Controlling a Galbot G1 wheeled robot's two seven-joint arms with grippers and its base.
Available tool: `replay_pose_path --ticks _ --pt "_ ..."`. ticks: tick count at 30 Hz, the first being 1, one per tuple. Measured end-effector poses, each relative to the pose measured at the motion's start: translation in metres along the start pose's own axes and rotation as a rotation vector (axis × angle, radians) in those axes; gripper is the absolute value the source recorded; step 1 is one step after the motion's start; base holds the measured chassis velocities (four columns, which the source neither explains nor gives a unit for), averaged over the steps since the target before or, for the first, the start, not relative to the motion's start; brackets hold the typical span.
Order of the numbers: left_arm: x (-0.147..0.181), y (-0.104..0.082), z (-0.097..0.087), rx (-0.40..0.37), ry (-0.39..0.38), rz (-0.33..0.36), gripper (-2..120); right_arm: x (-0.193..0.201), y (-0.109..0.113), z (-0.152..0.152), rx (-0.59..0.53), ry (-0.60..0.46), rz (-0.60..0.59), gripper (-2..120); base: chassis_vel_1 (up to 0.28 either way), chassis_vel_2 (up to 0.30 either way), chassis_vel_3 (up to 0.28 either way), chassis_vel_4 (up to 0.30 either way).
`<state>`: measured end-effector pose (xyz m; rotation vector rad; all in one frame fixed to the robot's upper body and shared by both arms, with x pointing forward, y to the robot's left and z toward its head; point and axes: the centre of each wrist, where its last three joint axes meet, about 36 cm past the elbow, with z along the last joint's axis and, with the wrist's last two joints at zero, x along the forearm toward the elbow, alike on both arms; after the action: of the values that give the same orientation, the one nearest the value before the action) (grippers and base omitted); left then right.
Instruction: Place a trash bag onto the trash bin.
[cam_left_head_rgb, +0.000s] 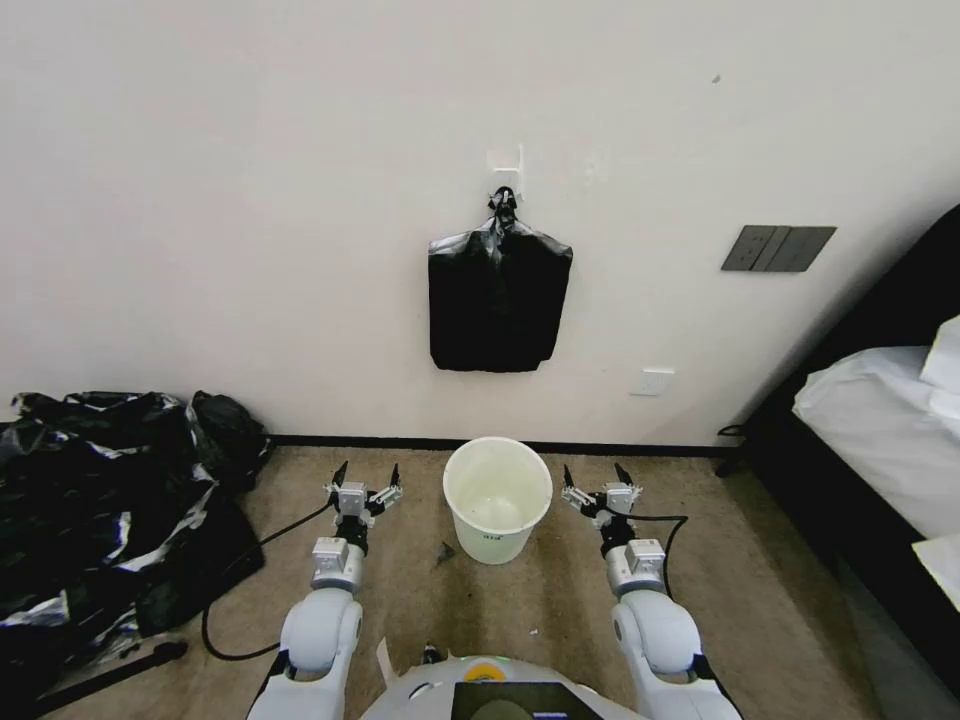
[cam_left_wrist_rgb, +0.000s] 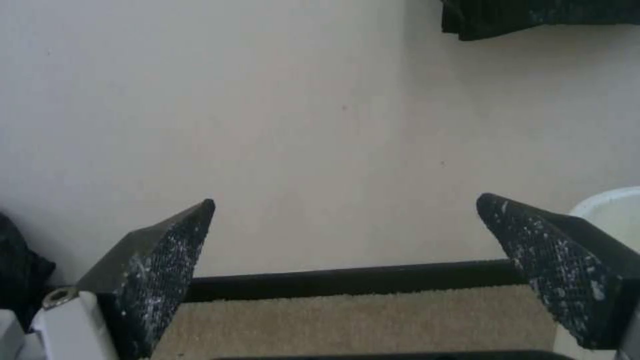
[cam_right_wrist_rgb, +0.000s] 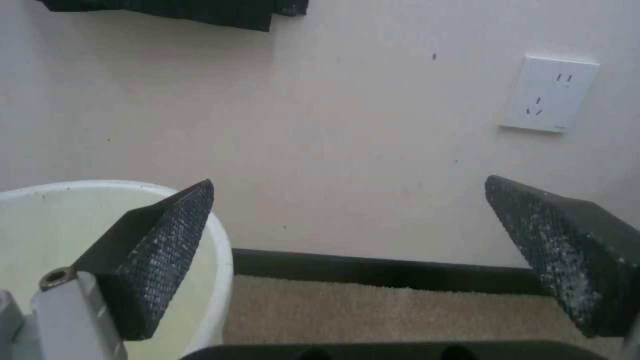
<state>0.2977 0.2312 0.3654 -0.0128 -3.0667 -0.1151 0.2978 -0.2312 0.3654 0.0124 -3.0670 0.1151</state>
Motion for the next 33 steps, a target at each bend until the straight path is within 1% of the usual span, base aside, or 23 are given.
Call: replay_pose_path --ticks 17,20,21,24,25,26,29,30,31,32,33 --pt "0.000 0.000 0.000 0.000 0.000 0.000 100 0.000 0.000 0.000 0.000 0.000 0.000 100 0.000 0.000 0.000 0.000" --pt "0.003 0.001 -0.004 -0.001 -0.004 0.001 100 0.002 0.000 -0.005 -0.006 -0.010 0.001 100 0.000 0.000 0.000 0.000" --pt "0.006 0.004 -0.009 -0.002 -0.009 0.000 100 0.004 0.001 -0.011 -0.014 -0.022 0.000 100 0.000 0.000 0.000 0.000" --pt "0.022 0.014 -0.036 -0.006 -0.028 -0.002 100 0.018 0.003 -0.042 -0.057 -0.086 -0.001 100 0.000 0.000 0.000 0.000" --pt "0.022 0.014 -0.036 -0.006 -0.028 -0.002 100 0.018 0.003 -0.042 -0.057 -0.086 -0.001 100 0.000 0.000 0.000 0.000" --pt "0.029 0.017 -0.048 -0.007 -0.036 -0.001 100 0.024 0.003 -0.057 -0.074 -0.115 -0.002 100 0.000 0.000 0.000 0.000" --pt "0.043 0.022 -0.072 -0.009 -0.052 0.006 100 0.037 0.003 -0.082 -0.103 -0.166 -0.002 100 0.000 0.000 0.000 0.000" --pt "0.043 0.022 -0.072 -0.009 -0.052 0.006 100 0.037 0.003 -0.082 -0.103 -0.166 -0.002 100 0.000 0.000 0.000 0.000" --pt "0.053 0.024 -0.089 -0.010 -0.064 0.014 100 0.041 0.006 -0.094 -0.154 -0.173 -0.005 100 0.000 0.000 0.000 0.000" --pt "0.061 0.025 -0.103 -0.011 -0.072 0.022 100 0.041 0.008 -0.095 -0.177 -0.158 -0.018 100 0.000 0.000 0.000 0.000" --pt "0.063 0.026 -0.109 -0.012 -0.076 0.028 100 0.041 0.008 -0.095 -0.182 -0.152 -0.023 100 0.000 0.000 0.000 0.000"
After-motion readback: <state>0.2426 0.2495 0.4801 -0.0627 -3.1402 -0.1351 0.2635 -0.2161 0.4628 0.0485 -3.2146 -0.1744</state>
